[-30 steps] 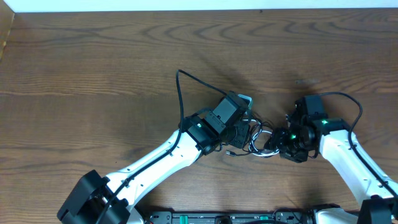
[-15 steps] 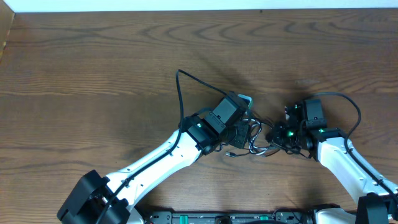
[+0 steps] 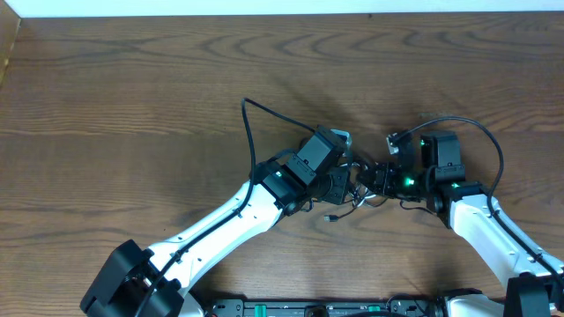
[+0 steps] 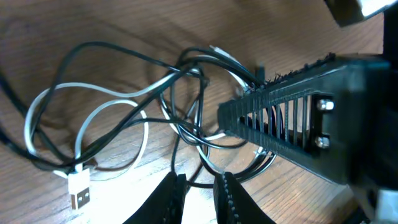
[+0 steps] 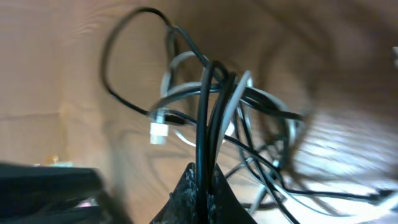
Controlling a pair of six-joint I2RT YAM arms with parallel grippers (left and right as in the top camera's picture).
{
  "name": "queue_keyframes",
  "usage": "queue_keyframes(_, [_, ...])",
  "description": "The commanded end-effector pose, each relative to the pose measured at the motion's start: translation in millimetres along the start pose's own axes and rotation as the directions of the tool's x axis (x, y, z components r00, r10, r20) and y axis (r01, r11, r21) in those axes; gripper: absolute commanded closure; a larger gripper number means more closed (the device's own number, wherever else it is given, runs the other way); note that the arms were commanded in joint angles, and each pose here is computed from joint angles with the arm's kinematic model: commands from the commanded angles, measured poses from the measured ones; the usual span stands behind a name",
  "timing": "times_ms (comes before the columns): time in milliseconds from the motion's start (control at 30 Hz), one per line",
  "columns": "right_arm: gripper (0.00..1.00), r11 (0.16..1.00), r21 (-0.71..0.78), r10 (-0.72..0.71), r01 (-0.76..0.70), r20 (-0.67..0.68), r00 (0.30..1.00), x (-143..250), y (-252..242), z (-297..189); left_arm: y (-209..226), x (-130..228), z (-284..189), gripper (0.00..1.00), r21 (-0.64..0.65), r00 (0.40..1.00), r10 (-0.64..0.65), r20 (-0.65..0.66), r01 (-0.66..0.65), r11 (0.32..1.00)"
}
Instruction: Untangle cables
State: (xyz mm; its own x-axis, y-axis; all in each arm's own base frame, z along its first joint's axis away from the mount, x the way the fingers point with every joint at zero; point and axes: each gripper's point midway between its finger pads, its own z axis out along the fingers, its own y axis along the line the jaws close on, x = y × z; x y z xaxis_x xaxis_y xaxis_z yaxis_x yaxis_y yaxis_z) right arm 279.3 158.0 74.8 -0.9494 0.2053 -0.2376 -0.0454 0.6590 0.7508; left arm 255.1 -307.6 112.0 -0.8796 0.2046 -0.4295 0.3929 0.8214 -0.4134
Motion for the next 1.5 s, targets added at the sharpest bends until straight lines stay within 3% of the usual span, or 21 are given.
queue_keyframes(0, [0.99,0.993,-0.11,-0.053,0.05,-0.024,0.998,4.2,21.0,-3.7,2.1,-2.1,-1.3,0.79,-0.008,1.0,-0.029,0.005,0.029,1.0])
queue_keyframes(200, [0.99,0.994,-0.1,-0.048,0.045,-0.025,0.999,4.6,19.0,-3.5,7.7,3.7,6.2,0.79,-0.024,0.995,-0.097,-0.016,0.096,0.995])
queue_keyframes(533, [0.99,0.995,0.084,0.053,-0.05,-0.031,0.998,13.4,-15.9,-3.5,20.0,16.9,27.0,0.78,-0.069,0.959,-0.274,-0.072,0.269,0.961])
queue_keyframes(700, [0.99,0.995,0.086,0.053,-0.05,-0.031,0.998,13.5,-16.2,-3.6,20.5,17.0,27.4,0.72,-0.08,0.909,-0.413,-0.061,0.408,0.91])
queue_keyframes(933, [0.99,0.995,0.089,0.058,-0.055,-0.036,0.998,15.0,-16.8,-3.7,20.9,16.7,27.4,0.42,-0.091,0.809,-0.586,-0.043,0.581,0.809])
queue_keyframes(1167, [0.99,0.994,0.09,0.062,-0.058,-0.039,0.997,15.9,-17.1,-3.7,29.5,11.4,28.7,0.42,-0.111,0.722,-0.691,0.026,0.69,0.716])
queue_keyframes(1367, [0.99,0.993,0.098,0.076,-0.07,-0.053,0.996,19.9,-18.8,-4.1,33.8,27.3,46.5,0.44,-0.159,0.619,-0.785,-0.012,0.774,0.613])
queue_keyframes(1467, [0.99,0.992,0.099,0.079,-0.073,-0.056,0.995,20.8,-19.2,-4.2,35.6,28.5,58.3,0.44,-0.16,0.612,-0.791,-0.019,0.779,0.606])
